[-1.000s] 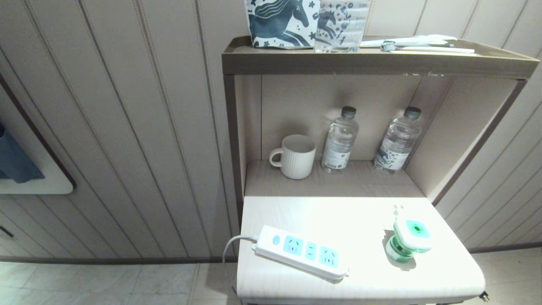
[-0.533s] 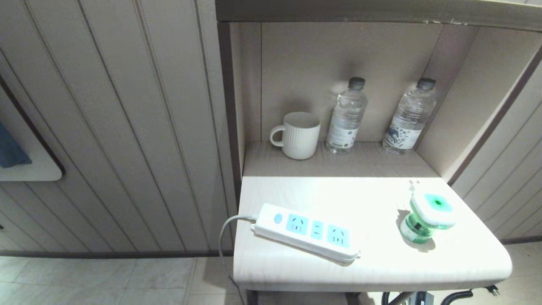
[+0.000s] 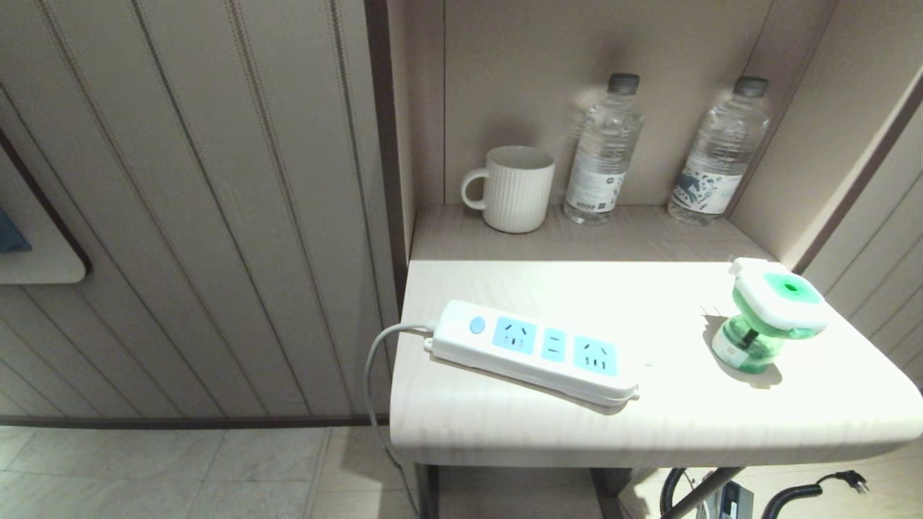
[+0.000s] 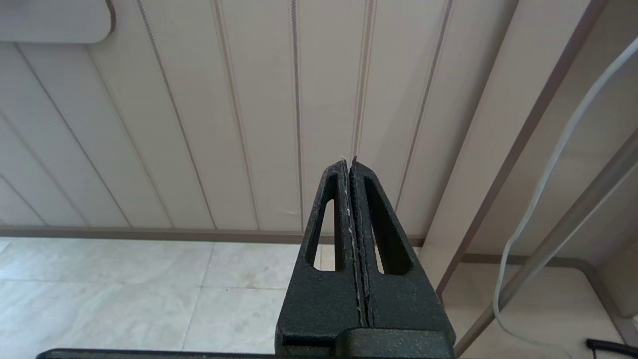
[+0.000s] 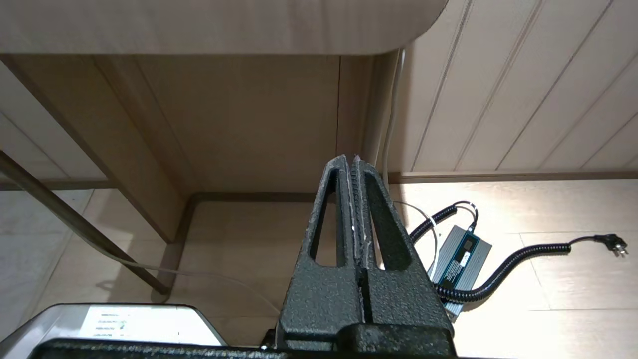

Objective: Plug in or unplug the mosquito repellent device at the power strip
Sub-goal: Pick up the mosquito repellent liquid

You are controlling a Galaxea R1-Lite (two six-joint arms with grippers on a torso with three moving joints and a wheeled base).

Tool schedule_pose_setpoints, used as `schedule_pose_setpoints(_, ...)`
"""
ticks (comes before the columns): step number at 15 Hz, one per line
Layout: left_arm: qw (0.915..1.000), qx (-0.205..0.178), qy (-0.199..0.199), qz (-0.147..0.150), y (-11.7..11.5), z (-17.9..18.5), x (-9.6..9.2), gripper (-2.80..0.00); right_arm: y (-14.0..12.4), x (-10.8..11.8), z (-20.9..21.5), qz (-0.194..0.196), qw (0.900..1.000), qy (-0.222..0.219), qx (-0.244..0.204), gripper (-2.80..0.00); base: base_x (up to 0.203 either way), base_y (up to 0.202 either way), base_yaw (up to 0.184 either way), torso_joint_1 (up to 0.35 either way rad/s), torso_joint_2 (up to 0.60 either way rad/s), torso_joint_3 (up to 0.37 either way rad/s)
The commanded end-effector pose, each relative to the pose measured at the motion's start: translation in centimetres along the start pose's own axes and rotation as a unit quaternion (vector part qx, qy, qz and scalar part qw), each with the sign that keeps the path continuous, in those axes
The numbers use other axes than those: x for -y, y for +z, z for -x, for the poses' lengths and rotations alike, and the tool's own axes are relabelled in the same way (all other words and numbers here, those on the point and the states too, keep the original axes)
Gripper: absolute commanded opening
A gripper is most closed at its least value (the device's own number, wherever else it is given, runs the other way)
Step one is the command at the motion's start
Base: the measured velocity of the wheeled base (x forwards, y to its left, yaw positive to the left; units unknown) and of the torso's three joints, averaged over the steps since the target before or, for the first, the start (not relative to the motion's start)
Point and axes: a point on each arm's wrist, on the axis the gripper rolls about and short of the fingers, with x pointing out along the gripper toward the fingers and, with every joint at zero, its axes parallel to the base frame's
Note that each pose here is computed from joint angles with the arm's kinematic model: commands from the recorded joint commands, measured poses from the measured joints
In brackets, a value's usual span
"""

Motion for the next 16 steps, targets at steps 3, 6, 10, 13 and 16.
schedule_pose_setpoints(3, 1.0, 0.0, 0.001, 0.0, 0.0, 0.0, 0.0, -2.8, 0.2, 0.0, 0.2, 0.005, 1.0, 0.001, 0.011, -2.8, 0.0, 0.0, 0.0, -0.02, 0.06, 0.043)
schedule_pose_setpoints(6, 1.0, 0.0, 0.001, 0.0, 0.0, 0.0, 0.0, -2.8, 5.7, -0.2, 2.3, 0.008, 0.998, 0.009, 0.069, -2.8, 0.0, 0.0, 0.0, 0.0, 0.0, 0.0)
schedule_pose_setpoints(10, 1.0, -0.001, -0.001, -0.002, 0.0, 0.0, 0.0, -2.8, 13.4, -0.7, 1.4, 0.009, 0.999, 0.013, 0.043, -2.8, 0.0, 0.0, 0.0, 0.0, 0.0, 0.0)
schedule_pose_setpoints(13, 1.0, -0.004, -0.001, -0.004, -0.1, 0.0, 0.0, -2.8, 17.8, -1.0, -1.1, -0.003, 1.0, 0.009, 0.016, -2.8, 0.0, 0.0, 0.0, 0.0, 0.0, 0.0)
schedule_pose_setpoints(16, 1.0, -0.004, -0.002, -0.004, -0.1, 0.0, 0.0, -2.8, 22.7, -1.2, -3.9, -0.034, 0.999, 0.009, -0.001, -2.8, 0.0, 0.0, 0.0, 0.0, 0.0, 0.0)
